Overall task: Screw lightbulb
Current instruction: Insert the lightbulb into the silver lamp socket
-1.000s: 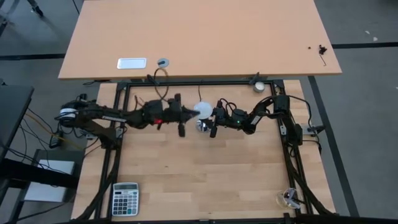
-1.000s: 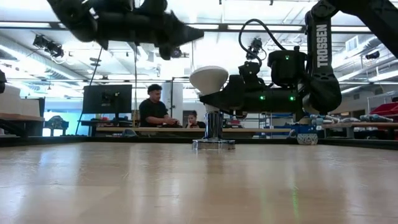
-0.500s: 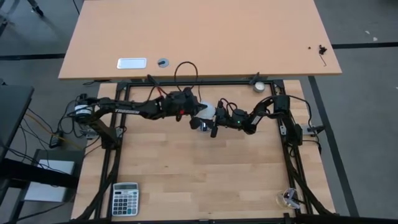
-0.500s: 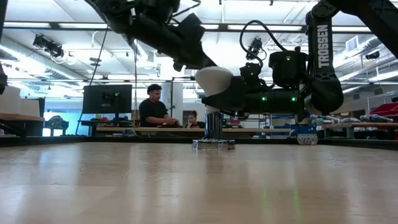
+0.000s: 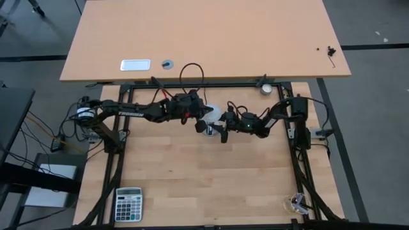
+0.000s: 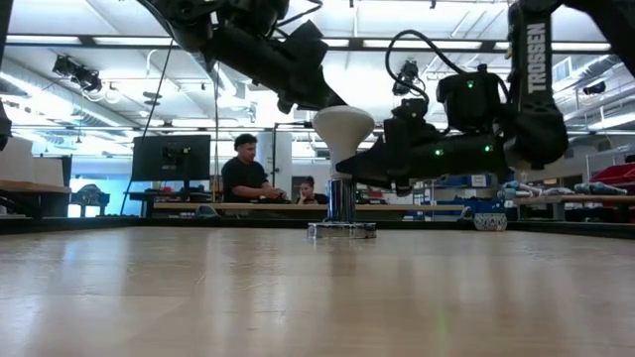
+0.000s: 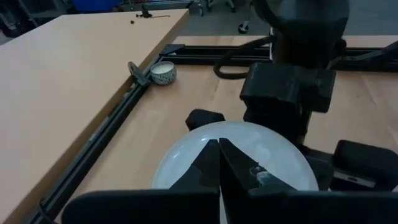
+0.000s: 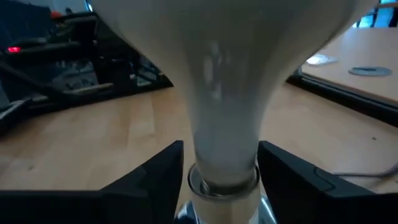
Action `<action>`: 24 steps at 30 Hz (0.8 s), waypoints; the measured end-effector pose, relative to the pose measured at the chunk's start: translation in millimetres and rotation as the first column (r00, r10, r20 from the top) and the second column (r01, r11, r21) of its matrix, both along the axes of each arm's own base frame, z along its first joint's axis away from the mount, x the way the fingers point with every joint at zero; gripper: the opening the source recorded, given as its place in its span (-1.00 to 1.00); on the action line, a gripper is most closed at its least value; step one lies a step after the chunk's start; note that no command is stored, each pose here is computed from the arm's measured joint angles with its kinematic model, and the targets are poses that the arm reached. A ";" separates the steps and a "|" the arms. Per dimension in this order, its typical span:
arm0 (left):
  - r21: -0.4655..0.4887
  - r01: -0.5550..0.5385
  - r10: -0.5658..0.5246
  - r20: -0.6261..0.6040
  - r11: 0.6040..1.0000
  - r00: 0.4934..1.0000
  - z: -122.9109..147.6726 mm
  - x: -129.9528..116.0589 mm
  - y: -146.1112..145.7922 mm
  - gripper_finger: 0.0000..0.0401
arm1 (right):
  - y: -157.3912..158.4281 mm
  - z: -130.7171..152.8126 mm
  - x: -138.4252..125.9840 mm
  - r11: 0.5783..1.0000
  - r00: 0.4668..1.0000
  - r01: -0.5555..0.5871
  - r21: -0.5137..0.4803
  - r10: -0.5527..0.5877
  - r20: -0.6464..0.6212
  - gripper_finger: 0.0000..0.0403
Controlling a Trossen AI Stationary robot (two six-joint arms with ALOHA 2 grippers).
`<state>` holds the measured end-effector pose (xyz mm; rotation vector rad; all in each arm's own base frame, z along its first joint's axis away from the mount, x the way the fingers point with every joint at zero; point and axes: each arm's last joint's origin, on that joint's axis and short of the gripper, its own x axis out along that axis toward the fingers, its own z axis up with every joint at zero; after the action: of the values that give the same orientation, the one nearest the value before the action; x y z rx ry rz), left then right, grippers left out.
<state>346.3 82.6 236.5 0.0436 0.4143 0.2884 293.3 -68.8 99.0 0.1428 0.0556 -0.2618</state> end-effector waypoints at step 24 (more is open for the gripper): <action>0.004 0.014 -0.014 -0.019 1.000 1.000 -2.5 0.3 -4.7 -1.00 | 19.6 87.6 -34.4 0.999 0.984 -0.023 0.039 0.030 -0.175 0.04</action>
<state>346.5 77.8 234.0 0.0532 0.4323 0.2753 258.9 -49.2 186.6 0.1555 0.2372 -0.2464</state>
